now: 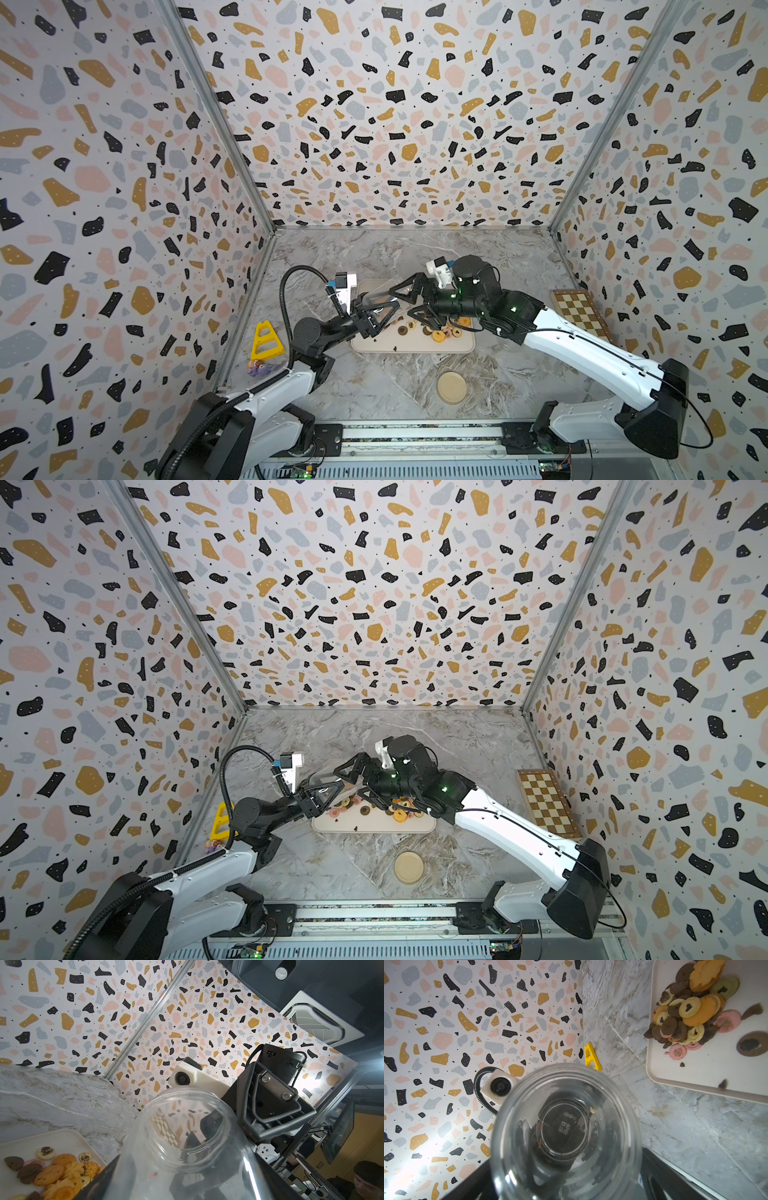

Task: Pour the cookies out of the jar
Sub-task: Place the jar at the center of the board.

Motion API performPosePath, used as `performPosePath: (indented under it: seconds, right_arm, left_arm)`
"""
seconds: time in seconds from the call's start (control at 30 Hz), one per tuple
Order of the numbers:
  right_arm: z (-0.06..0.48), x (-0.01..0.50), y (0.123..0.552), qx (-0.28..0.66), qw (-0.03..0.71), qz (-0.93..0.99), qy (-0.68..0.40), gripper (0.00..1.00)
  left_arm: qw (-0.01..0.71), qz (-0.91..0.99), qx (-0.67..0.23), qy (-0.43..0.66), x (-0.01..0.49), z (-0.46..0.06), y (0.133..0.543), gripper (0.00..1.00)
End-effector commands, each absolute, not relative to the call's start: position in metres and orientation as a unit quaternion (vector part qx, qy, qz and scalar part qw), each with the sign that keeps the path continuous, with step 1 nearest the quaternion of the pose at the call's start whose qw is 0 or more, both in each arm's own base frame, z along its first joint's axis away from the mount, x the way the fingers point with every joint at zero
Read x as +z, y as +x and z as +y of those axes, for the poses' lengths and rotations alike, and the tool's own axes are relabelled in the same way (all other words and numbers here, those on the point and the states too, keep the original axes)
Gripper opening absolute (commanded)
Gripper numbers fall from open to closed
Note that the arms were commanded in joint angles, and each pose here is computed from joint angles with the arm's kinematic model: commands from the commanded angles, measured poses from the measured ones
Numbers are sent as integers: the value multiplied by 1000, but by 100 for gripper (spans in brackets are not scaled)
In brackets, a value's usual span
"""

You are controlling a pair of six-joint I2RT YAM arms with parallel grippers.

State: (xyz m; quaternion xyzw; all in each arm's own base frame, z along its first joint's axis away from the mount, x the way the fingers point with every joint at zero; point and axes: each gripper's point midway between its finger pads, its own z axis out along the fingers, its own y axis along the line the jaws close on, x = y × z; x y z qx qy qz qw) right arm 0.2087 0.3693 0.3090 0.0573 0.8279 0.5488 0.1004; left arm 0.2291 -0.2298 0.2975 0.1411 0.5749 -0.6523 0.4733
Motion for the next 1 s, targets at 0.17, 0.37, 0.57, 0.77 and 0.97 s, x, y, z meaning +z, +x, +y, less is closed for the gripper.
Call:
performPosePath:
  seconds: [0.17, 0.37, 0.57, 0.77, 0.97]
  right_arm:
    - [379, 333, 212, 579, 118, 805, 60, 97]
    - [381, 325, 214, 572, 115, 809, 67, 96]
    - [389, 321, 213, 567, 112, 814, 62, 93]
    - [395, 315, 214, 563, 108, 817, 60, 93]
    - [395, 314, 212, 561, 111, 818, 58, 89]
  left_arm:
    - [529, 508, -655, 183, 338, -226, 214, 0]
    - [527, 508, -656, 184, 338, -228, 214, 0]
    - [528, 506, -657, 184, 339, -228, 213, 0]
    - [528, 505, -658, 185, 340, -229, 212, 0]
    - [524, 503, -661, 188, 342, -231, 210, 0]
